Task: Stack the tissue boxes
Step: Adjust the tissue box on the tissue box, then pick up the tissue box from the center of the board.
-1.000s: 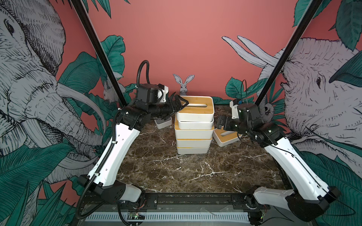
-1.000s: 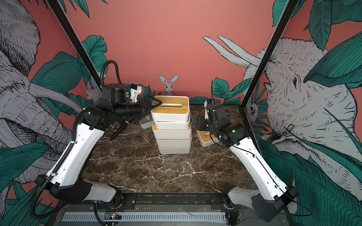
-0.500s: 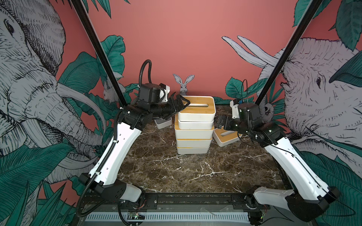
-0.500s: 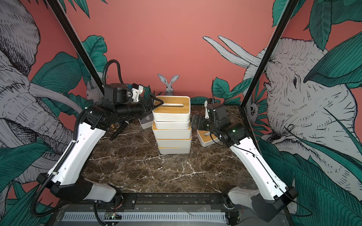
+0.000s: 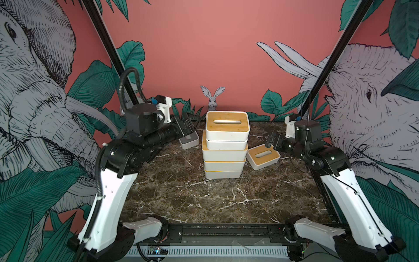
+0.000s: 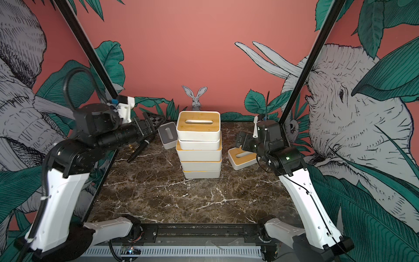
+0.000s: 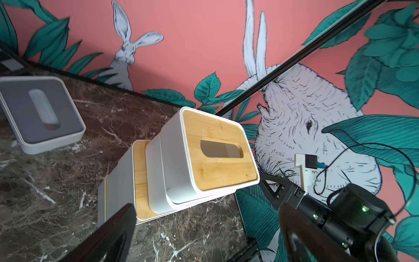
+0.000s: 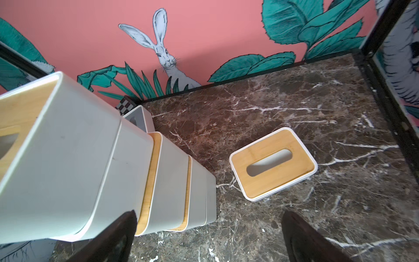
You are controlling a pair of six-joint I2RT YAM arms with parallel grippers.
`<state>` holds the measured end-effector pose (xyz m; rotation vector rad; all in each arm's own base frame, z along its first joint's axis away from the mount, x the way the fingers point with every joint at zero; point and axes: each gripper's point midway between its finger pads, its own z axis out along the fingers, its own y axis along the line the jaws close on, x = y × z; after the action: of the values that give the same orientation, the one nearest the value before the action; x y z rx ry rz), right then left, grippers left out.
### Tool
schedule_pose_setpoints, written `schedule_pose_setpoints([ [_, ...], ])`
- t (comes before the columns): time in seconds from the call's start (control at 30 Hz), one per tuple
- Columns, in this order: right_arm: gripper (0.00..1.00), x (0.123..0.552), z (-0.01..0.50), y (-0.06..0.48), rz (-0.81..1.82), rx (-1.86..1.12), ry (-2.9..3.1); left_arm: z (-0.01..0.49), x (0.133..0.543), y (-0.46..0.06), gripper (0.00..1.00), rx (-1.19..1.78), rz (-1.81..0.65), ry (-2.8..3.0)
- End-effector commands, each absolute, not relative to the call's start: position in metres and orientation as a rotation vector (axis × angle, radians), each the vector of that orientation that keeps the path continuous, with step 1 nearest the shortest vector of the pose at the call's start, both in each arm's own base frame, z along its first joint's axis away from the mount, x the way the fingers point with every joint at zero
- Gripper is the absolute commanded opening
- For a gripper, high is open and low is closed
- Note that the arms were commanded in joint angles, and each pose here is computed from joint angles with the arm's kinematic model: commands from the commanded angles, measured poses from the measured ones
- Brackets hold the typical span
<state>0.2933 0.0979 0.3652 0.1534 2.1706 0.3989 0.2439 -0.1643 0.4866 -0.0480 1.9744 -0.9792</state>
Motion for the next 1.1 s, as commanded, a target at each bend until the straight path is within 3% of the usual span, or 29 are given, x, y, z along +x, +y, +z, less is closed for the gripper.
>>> schedule_pose_setpoints([
  [0.0, 0.99, 0.279, 0.354, 0.069, 0.312, 0.265, 2.185, 0.451, 0.223, -0.131, 1.00, -0.056, -0.800, 2.001],
  [0.1, 1.00, 0.274, 0.338, 0.060, 0.321, 0.309, 2.216, 0.433, 0.203, -0.113, 1.00, -0.108, -0.794, 1.936],
  [0.3, 0.99, 0.281, 0.257, 0.048, 0.427, 0.562, 2.378, 0.393, 0.177, -0.097, 0.99, -0.146, -0.804, 1.916],
  [0.5, 0.99, 0.293, 0.190, 0.019, 0.401, 0.998, 2.458, 0.360, 0.175, -0.130, 1.00, -0.143, -1.045, 1.978],
  [0.73, 0.99, 0.335, 0.149, 0.019, 0.459, 1.257, 2.424, 0.318, 0.181, -0.148, 0.99, -0.178, -1.149, 2.029],
  [1.07, 0.82, 0.373, 0.096, 0.023, 0.460, 1.440, 2.453, 0.290, 0.174, -0.155, 0.99, -0.189, -1.172, 2.037],
])
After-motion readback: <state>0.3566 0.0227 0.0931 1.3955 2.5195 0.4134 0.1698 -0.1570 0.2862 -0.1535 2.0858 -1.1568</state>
